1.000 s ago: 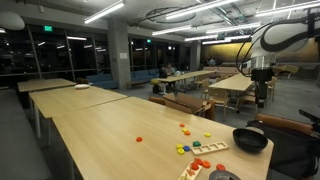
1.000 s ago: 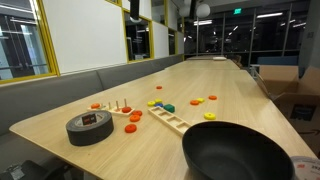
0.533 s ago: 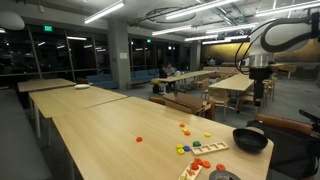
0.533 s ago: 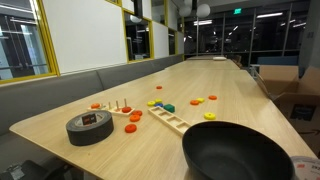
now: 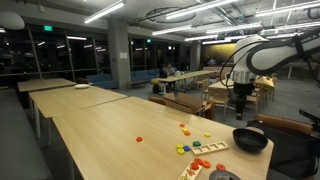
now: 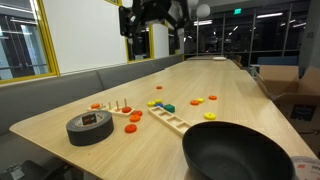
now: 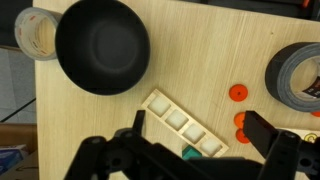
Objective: Pick up the orange object from the wooden holder and put it on the table.
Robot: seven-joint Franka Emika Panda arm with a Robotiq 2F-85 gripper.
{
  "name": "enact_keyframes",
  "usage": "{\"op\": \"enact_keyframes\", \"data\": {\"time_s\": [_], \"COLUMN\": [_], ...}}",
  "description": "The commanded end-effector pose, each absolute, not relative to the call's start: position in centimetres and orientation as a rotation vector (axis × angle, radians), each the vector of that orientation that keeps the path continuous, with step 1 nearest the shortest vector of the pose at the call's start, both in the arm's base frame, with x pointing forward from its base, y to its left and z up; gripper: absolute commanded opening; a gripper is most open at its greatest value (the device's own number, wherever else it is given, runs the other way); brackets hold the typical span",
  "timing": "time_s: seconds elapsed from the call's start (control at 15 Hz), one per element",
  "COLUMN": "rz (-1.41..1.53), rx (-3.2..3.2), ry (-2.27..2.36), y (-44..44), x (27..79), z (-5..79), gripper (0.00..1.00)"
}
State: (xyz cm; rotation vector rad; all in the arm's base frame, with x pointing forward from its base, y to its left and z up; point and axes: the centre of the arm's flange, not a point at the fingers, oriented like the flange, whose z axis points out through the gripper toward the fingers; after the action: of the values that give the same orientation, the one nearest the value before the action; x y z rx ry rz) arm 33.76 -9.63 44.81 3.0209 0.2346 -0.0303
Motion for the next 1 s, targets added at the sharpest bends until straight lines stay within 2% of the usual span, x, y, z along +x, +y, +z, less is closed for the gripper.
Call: {"op": "enact_keyframes", "data": {"time_s": [0.0,0.93], "rz": [0.018,0.08], "rx": [3.034,3.149], "ry": [0.225,0.172], "y": [-6.1,12.0], "x": [37.4,48.0], "z": [40.9,25.5], "gripper": [1.0,1.0]}}
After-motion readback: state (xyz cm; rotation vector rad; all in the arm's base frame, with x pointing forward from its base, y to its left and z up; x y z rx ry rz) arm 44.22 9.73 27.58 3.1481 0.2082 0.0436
